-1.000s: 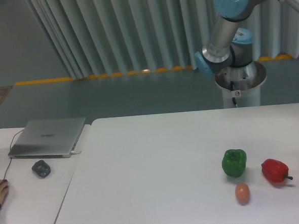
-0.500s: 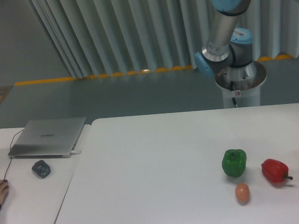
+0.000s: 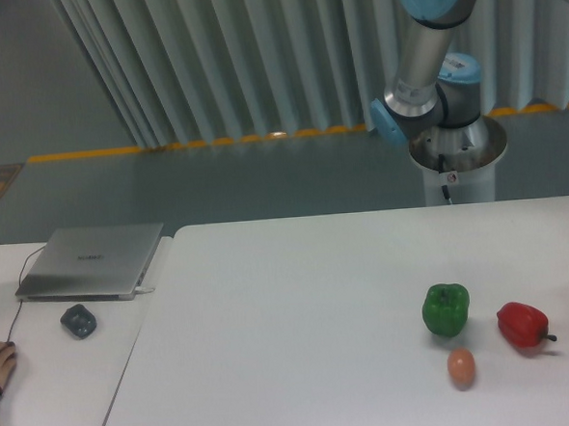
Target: Place the triangular bread on the table
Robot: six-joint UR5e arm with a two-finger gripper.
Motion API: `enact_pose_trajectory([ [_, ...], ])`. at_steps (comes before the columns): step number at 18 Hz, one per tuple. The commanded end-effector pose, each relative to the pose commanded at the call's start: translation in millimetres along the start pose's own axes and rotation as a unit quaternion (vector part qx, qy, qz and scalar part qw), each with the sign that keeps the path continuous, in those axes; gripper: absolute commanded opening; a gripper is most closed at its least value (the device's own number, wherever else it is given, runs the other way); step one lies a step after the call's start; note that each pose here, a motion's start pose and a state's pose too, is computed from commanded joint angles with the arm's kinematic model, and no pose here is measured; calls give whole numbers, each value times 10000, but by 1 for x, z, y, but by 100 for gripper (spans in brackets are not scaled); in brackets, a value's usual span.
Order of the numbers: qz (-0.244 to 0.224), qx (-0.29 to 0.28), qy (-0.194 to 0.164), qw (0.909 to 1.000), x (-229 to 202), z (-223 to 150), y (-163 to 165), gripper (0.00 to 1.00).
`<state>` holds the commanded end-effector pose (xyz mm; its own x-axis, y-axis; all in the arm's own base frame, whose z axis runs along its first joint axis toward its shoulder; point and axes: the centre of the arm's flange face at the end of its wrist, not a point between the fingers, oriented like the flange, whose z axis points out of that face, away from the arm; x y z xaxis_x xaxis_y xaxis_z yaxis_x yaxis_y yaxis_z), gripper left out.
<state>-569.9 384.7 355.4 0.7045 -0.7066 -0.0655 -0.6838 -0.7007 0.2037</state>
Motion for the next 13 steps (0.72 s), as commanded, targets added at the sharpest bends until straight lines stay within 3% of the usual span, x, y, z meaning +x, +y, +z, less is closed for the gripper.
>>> enact_pose_trajectory([
  [13, 401, 111, 243, 9988, -1, 38, -49, 100],
])
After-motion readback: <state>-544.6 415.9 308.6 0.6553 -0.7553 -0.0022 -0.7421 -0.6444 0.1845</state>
